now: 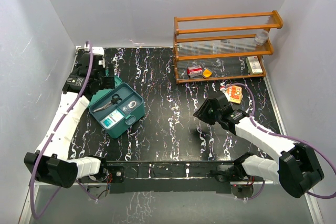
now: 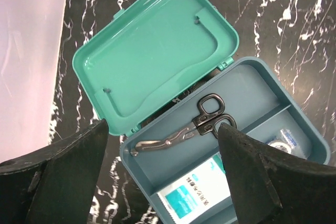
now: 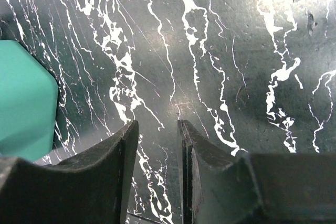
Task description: Organize the medicine kit
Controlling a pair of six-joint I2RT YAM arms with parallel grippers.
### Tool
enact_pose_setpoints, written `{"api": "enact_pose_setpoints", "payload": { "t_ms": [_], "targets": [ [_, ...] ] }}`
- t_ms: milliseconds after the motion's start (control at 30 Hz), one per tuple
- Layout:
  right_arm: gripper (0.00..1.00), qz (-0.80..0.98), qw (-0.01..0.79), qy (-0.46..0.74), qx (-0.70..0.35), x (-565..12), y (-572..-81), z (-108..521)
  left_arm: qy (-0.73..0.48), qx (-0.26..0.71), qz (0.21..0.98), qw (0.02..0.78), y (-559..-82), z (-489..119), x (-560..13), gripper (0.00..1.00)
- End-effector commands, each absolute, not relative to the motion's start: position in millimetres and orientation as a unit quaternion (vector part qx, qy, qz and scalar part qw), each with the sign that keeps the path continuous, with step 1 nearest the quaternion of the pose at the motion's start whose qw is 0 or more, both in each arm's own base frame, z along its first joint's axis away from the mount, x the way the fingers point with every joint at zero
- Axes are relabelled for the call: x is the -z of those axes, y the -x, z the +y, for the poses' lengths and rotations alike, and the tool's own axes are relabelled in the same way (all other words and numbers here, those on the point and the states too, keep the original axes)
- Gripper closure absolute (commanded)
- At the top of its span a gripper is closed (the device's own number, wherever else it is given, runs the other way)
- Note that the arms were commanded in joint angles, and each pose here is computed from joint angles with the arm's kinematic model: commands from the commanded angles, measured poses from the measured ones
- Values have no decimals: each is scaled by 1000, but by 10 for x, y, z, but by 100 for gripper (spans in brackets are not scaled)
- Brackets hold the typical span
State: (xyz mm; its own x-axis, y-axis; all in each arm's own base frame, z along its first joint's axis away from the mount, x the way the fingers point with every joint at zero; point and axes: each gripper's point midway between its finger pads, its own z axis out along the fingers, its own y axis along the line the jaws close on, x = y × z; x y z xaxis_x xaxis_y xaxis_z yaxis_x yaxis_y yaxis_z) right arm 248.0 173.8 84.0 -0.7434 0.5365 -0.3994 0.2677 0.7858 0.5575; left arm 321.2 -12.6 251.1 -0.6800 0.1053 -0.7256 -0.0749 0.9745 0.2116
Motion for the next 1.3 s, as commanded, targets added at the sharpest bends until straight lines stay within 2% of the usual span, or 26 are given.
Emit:
{"api": "enact_pose_setpoints", "payload": {
  "t_ms": [0, 200, 333, 833, 1100, 1267],
  "targets": [
    [66, 882, 332, -208, -261, -1074, -2671, 1796, 142, -96, 883, 437, -3056, 56, -2614, 16],
    [66, 884, 333, -198, -262, -1015, -2645, 1795, 231, -67, 890, 389, -2759, 201, -2291, 15],
    [66, 887, 326, -194, -262, -954, -2649, 1817, 268, -44, 896, 350, -2566, 184, -2011, 11],
    [67, 896, 312, -180, -260, -890, -2755, 1928, 277, -12, 916, 289, -2496, 173, -1478, 8],
    [68, 896, 311, -181, -259, -887, -2790, 1947, 245, 115, 918, 290, -2568, -270, -1473, 8],
    [68, 897, 310, -180, -257, -868, -2781, 1940, 218, 189, 916, 277, -2555, -538, -1496, 13]
  ]
}}
